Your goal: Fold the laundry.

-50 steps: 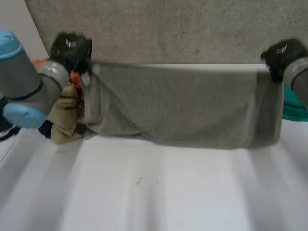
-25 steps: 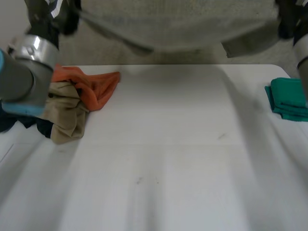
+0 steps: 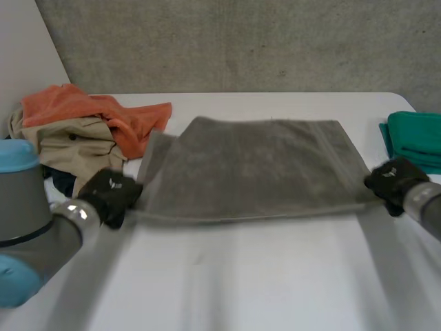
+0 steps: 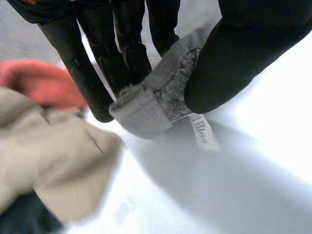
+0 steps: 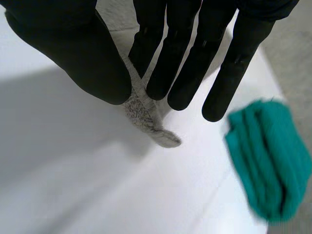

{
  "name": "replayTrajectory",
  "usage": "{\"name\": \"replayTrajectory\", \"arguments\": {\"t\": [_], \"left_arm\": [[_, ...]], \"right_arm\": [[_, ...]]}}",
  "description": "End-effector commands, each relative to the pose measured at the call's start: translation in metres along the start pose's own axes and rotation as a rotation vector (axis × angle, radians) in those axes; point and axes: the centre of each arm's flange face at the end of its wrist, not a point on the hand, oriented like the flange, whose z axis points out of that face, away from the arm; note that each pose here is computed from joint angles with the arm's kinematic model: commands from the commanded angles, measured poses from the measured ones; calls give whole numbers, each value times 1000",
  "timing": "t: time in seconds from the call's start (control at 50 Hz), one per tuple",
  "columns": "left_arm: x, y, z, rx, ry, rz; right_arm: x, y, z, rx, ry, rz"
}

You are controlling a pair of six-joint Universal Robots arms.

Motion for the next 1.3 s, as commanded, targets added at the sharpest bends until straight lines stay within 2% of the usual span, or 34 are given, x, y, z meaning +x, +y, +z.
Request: {"name": "replayTrajectory", "arguments": {"t": [0.02,0.1,0.16,0.3,0.38,0.48,0.58,0.68,0.78,0.9,1.0,1.08,1.18,1.3], "left_arm": [[23,13,-71,-227,197,90],[24,8,-73,-208,207,146],[13,-8,-60,-118,130,165],[-10,-35,11,70,-41,146],[-24,-43,47,110,-138,79],[-28,-48,81,127,-209,55],[-27,-51,110,178,-254,63],[-29,-56,122,231,-308,65],[-24,-67,121,274,-357,70],[-16,-74,109,263,-392,55],[-19,-81,85,277,-401,48],[-17,-79,70,274,-391,43],[-10,-71,58,263,-360,-3],[-3,-67,55,263,-331,-60]], "right_arm": [[10,17,-66,-172,-132,-61],[4,21,-72,-177,-178,-110],[10,17,-65,-141,-125,-117],[26,3,-3,12,77,-29],[29,-25,27,148,181,-48],[33,-47,74,289,297,-84],[31,-52,112,353,350,-97],[23,-57,141,398,362,-102],[21,-57,158,448,357,-8],[32,-61,139,448,301,172],[58,-42,96,339,192,332],[54,-30,68,264,74,373],[43,-3,58,180,-25,402],[27,18,58,119,-66,323]]}}
